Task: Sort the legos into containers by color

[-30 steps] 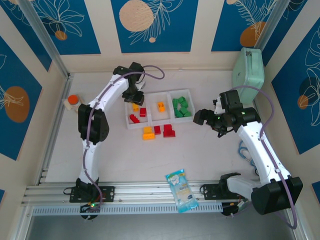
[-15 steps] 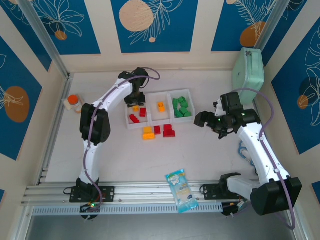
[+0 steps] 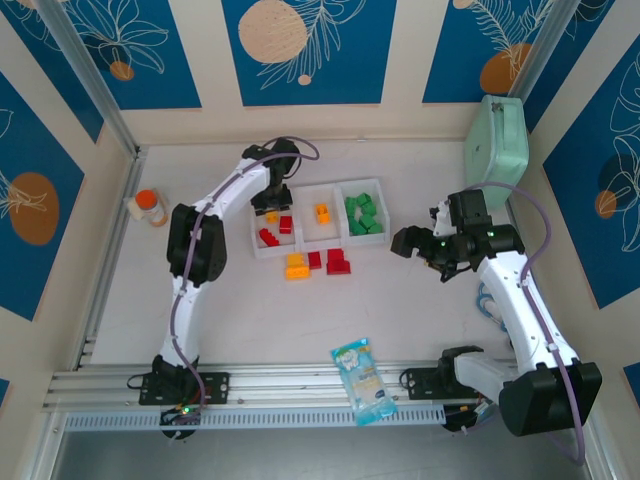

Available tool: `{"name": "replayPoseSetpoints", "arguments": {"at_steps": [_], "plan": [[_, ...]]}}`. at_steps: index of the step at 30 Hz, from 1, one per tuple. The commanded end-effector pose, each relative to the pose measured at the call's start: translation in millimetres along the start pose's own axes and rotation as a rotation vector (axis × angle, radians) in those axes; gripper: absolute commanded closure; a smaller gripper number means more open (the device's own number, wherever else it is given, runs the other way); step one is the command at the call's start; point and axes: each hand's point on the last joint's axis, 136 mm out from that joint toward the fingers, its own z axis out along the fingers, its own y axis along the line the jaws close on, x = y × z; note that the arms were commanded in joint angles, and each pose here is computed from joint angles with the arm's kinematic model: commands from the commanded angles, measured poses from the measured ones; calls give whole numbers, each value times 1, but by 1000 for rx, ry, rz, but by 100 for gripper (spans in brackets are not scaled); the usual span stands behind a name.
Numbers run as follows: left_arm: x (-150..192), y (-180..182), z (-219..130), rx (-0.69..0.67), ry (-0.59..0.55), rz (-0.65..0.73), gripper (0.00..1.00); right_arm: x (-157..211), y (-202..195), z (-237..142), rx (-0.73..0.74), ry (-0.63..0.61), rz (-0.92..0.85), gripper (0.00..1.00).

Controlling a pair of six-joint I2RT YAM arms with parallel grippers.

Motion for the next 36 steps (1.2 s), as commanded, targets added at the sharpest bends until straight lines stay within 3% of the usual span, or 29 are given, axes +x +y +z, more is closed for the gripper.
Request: {"name": "replayPoseSetpoints", "arguments": {"at_steps": [1, 36], "plan": [[-3, 2, 2, -31, -17, -19, 57, 4, 3, -1, -34, 8, -19, 8], [2, 6, 52, 7, 81, -105, 54, 1, -4, -11, -24, -10, 0, 8]]}}
